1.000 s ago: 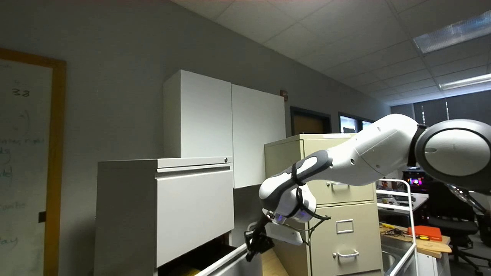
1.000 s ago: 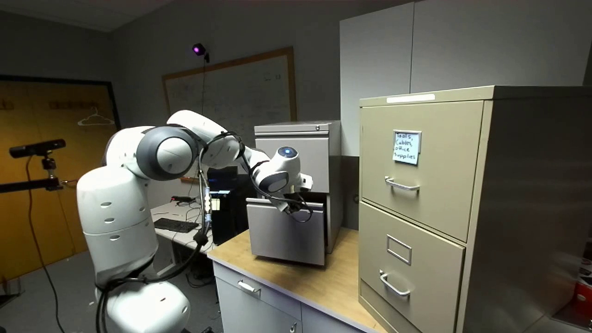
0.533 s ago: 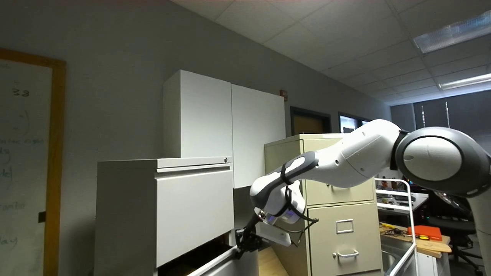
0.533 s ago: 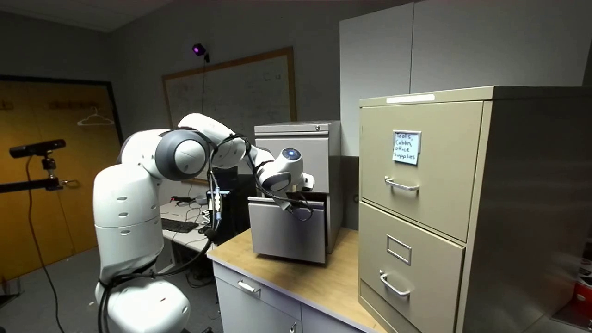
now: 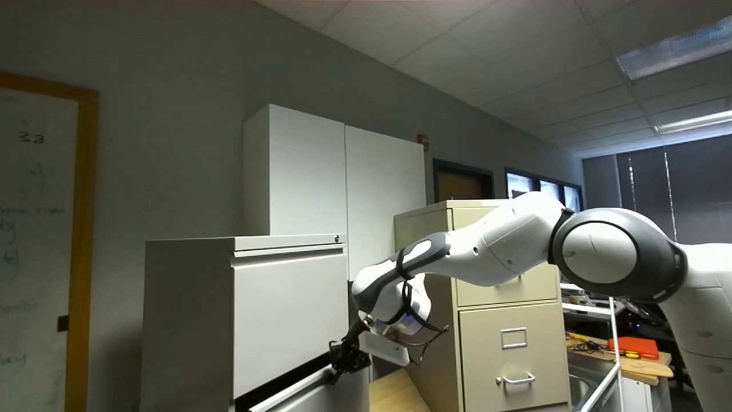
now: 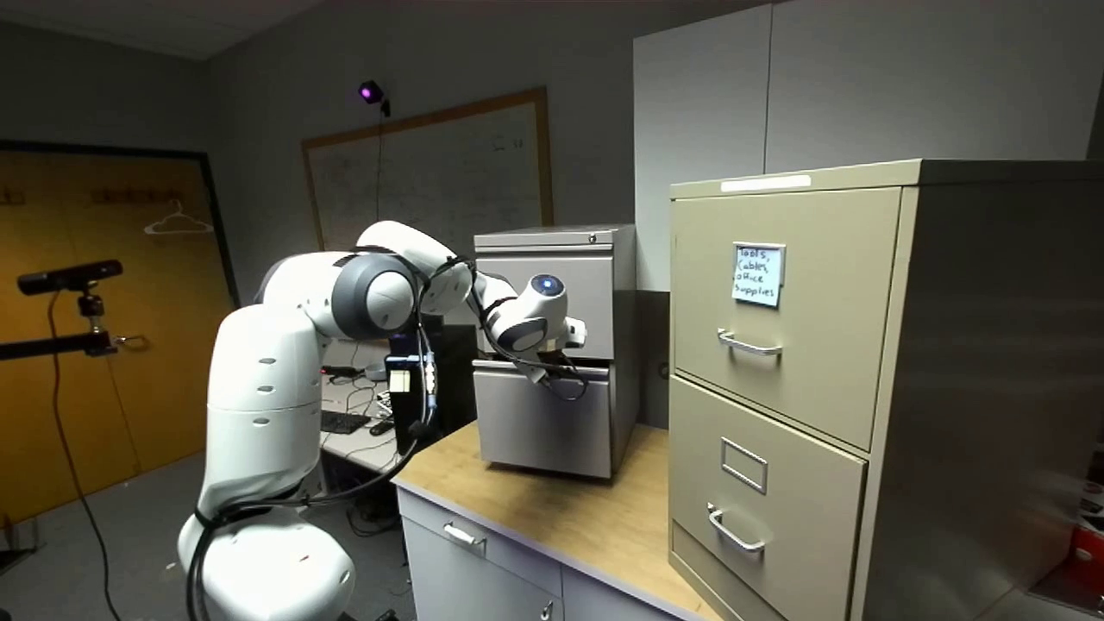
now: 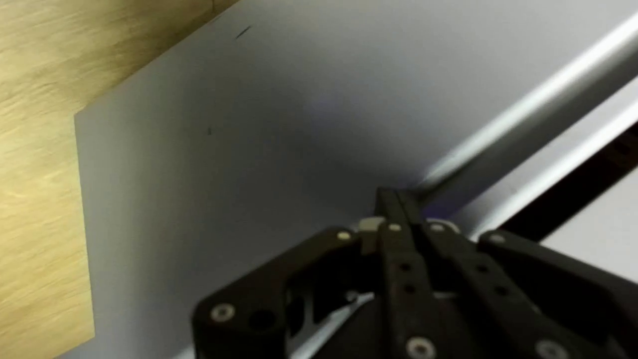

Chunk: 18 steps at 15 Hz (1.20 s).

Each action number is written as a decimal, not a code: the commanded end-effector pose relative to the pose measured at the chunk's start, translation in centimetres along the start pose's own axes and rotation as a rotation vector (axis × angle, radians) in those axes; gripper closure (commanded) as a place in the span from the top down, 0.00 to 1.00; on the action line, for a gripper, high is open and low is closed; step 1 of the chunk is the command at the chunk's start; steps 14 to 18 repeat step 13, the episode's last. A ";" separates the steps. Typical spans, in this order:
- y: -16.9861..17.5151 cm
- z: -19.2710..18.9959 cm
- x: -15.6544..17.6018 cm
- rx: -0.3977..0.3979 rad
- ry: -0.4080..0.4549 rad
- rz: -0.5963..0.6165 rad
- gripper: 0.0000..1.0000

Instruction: Close the bottom drawer of the cabinet at the left

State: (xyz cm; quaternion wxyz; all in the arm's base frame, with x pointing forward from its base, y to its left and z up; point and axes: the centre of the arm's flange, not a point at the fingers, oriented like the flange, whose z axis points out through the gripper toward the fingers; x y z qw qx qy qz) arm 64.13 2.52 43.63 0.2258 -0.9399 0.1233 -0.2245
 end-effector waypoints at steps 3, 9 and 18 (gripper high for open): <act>-4.9 1.6 5.2 0.052 0.037 -0.077 0.00; -6.5 3.4 7.9 0.051 0.041 -0.136 0.00; -6.7 3.6 8.4 0.039 0.018 -0.158 0.00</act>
